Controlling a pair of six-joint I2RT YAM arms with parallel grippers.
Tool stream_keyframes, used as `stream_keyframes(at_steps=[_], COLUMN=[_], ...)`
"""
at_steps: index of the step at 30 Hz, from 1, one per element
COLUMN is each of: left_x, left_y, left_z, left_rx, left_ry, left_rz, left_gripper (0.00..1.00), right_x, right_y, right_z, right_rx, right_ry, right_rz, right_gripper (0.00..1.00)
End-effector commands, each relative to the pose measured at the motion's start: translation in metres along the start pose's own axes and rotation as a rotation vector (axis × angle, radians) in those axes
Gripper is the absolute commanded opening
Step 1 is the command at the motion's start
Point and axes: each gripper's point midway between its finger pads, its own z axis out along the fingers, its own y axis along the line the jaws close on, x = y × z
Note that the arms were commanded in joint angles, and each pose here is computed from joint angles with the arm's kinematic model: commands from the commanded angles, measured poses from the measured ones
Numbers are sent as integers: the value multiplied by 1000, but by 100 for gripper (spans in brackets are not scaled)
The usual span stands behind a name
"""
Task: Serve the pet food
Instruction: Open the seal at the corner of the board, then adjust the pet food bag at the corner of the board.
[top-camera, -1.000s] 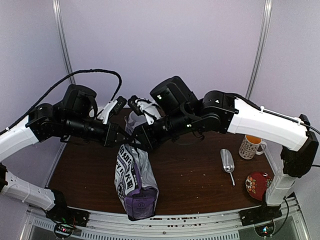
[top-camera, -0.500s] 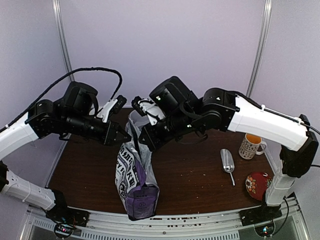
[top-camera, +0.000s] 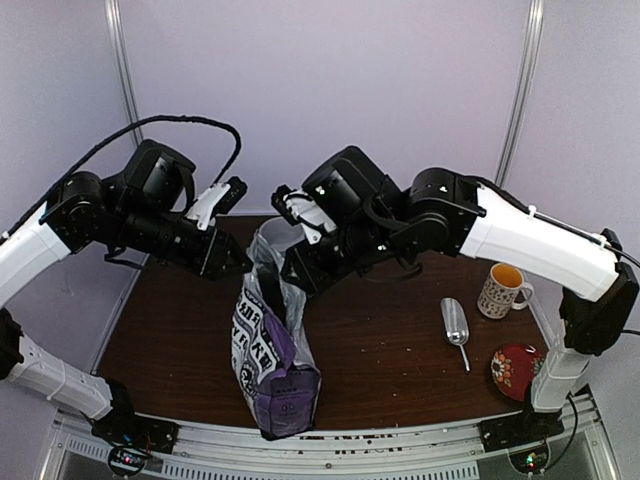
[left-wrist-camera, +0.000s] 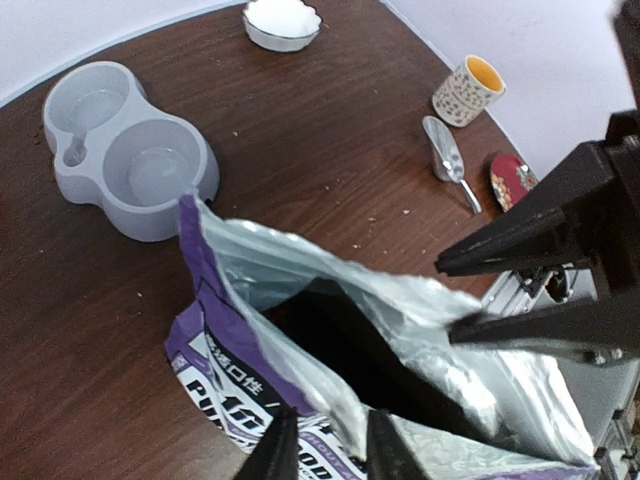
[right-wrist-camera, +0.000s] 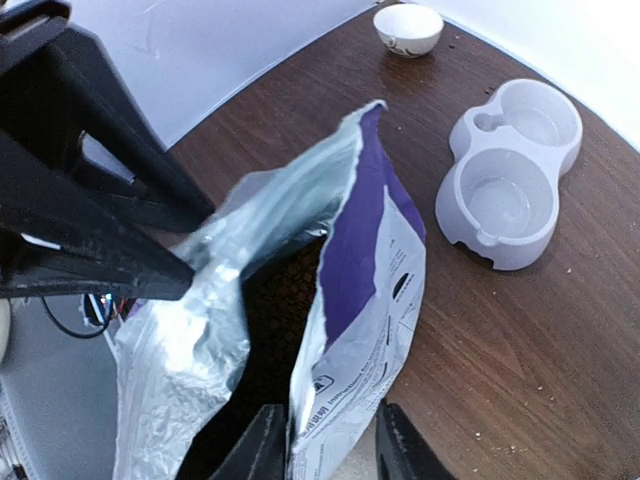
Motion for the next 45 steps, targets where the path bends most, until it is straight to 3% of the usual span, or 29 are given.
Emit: stream_keyframes(at_steps=[1,5,13,21,29,34,45], left_x=[-25,-30,-21,-16,-18,-26,-31], left_y=[5,3,5,1,-6,-6,-19], left_z=[-11,-12,-2,13,19,9,-7], left_rx=[-50,-58,-58,-30,7,0,63], left_ry=[-78,-77,-35,-7,-1,-40,-65], left_rz=[27,26,5,-9,-18,-31,-48], left_gripper=[35,38,39,35,49,51,54], right_x=[-28,-40,-39,-28,-26,-25,-24], right_y=[2,7,6,2,-2,-6,-17], right_z=[-18,-16,5,17,17,14,8], right_rx=[-23,-22,11,34,55,66,106], right_ry=[-81,-96,-61,-30,-33,-37,-47], right_rz=[8,0,-19,-24,-27,-28,-17], right_gripper=[40,48,48,30,5,0,0])
